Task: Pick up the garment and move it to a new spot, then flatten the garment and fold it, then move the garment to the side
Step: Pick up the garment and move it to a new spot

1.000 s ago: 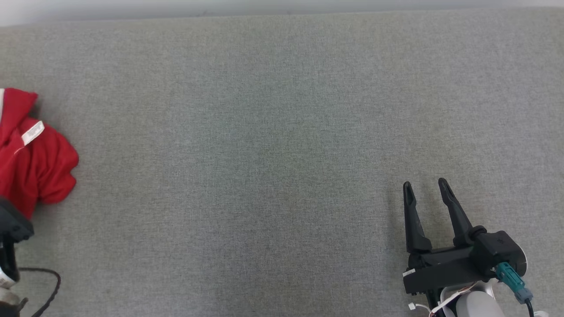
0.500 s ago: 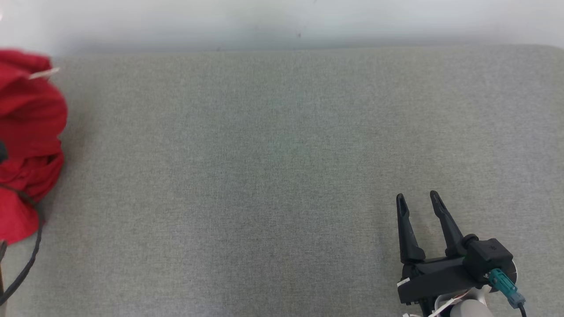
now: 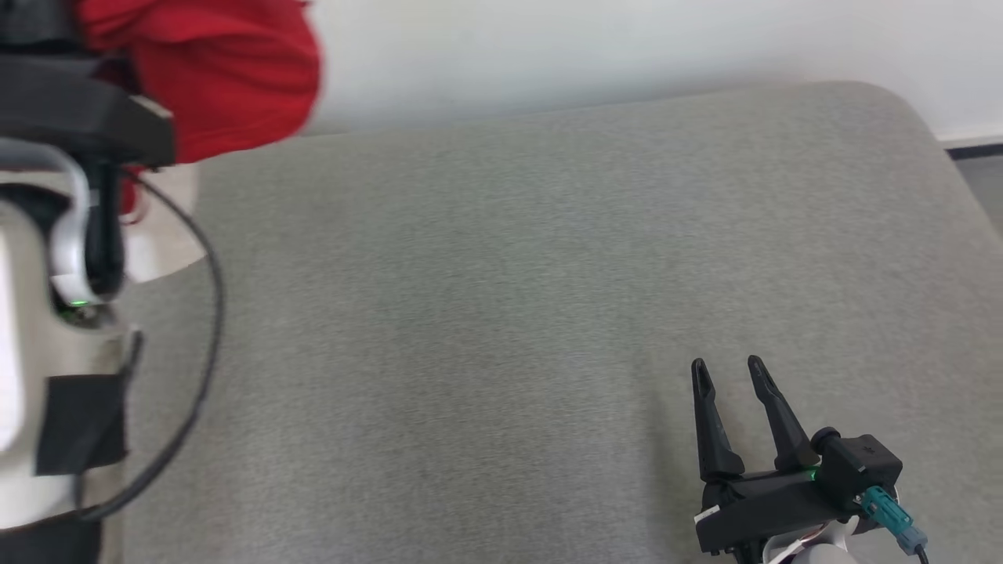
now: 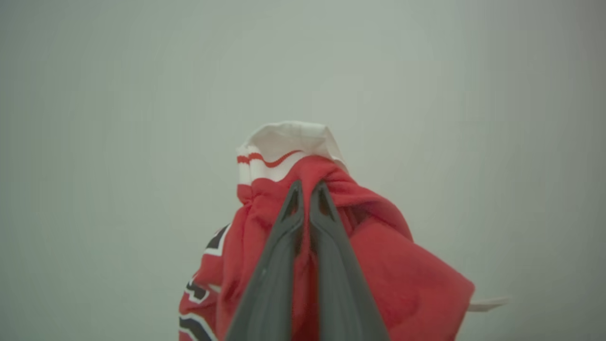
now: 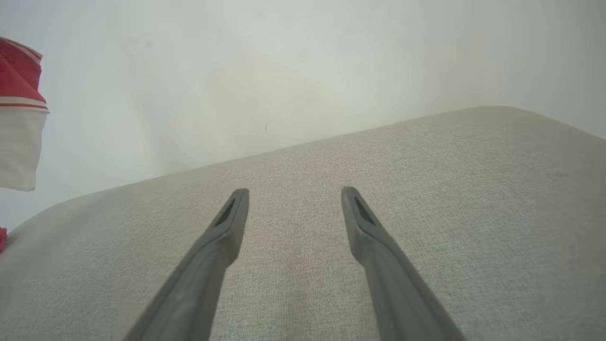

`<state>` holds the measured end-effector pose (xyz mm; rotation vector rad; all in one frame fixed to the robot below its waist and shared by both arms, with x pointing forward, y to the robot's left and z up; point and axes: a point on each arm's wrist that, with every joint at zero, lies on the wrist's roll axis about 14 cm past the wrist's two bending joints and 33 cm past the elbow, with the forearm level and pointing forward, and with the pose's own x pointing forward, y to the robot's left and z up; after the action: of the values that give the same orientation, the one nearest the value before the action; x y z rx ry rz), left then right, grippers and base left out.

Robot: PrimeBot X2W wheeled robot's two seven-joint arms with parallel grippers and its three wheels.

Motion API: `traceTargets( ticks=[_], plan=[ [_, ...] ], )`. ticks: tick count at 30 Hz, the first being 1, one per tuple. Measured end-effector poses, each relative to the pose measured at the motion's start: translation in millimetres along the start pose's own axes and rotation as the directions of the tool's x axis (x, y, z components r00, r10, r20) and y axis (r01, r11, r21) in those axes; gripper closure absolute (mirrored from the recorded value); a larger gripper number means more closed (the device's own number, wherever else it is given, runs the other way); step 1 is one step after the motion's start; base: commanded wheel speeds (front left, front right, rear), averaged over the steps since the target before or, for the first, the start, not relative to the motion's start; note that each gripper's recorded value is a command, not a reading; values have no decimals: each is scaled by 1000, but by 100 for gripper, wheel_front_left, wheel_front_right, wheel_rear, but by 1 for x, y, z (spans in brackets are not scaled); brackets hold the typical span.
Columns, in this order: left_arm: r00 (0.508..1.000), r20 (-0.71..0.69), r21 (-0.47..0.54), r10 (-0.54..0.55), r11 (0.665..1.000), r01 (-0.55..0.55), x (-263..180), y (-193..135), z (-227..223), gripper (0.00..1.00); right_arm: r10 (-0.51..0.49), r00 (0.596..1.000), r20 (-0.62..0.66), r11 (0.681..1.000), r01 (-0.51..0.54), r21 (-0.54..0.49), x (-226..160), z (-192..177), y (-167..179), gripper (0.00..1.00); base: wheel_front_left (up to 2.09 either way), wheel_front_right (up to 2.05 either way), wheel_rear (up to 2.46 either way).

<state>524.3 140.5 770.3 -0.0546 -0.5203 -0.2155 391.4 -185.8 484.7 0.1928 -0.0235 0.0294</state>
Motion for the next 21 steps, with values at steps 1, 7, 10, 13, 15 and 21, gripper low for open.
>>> traceTargets(
  ticks=[1, 7, 10, 13, 15, 21],
  plan=[
    [999, 7, -19, -35, 999, 35, 4, -16, 1, 100, -11, 1000, 2, 1000, 11, 0, -3, 1, -4, 0, 0, 0, 0],
    [976, -24, -190, -217, 959, 208, 15, -106, -23, 100, -96, 995, 17, 995, 96, -4, -21, 9, -30, 0, 0, 0, 0],
    [959, -58, -271, -278, 929, 253, 10, -142, -45, 100, -135, 991, 22, 991, 135, -9, -30, 12, -42, 0, 0, 0, 0],
    [936, -134, -323, -326, 907, 270, -4, -169, -82, 100, -170, 985, 27, 985, 170, -10, -38, 14, -52, 0, 0, 0, 0],
    [915, -198, -345, -353, 898, 272, -16, -182, -110, 100, -190, 981, 26, 982, 191, -13, -42, 15, -58, 0, 0, 0, 0],
    [806, -423, -388, -414, 887, 252, -78, -208, -207, 100, -223, 975, 4, 974, 223, -23, -44, 9, -69, 0, 0, 0, 0]
  ],
)
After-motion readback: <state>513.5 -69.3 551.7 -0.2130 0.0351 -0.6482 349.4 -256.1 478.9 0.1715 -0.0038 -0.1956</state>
